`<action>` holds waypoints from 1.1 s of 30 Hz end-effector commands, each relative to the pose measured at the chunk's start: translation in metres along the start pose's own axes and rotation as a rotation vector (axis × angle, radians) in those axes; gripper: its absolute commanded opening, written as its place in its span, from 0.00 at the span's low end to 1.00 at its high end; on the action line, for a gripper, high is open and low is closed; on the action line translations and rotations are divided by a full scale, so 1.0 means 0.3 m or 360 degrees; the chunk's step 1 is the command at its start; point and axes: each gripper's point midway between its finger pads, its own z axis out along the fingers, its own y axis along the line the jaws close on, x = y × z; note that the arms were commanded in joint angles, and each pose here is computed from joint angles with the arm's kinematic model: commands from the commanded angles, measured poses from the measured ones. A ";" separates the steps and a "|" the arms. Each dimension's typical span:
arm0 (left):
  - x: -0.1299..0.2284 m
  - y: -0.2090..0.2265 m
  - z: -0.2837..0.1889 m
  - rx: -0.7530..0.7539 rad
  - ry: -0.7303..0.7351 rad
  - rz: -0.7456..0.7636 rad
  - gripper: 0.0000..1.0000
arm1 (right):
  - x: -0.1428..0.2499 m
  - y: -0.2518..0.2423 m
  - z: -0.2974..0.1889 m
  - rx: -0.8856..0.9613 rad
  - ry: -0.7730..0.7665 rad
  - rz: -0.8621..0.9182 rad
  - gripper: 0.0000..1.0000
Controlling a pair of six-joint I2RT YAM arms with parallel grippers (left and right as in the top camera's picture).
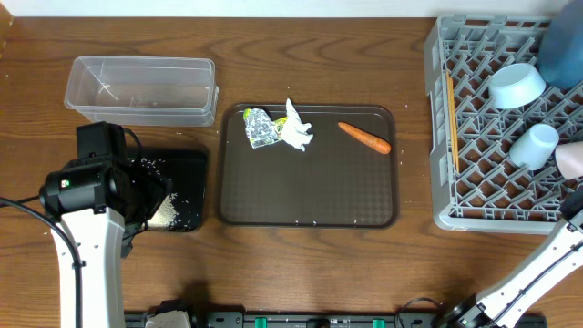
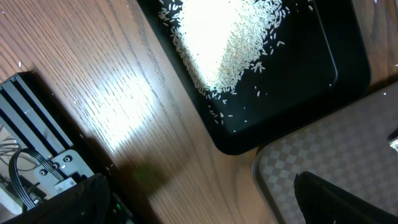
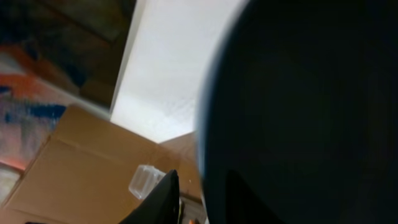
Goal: Sort waste into correct bins and load items into the dishwasher rack
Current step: 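Carry the light blue bowl to the rack and set it down, then release the bowl and raise the right gripper above the rack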
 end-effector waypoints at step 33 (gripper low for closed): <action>-0.014 0.001 -0.012 -0.0001 -0.0026 0.0012 0.98 | 0.055 0.589 -0.291 0.1398 -0.0369 0.0104 0.38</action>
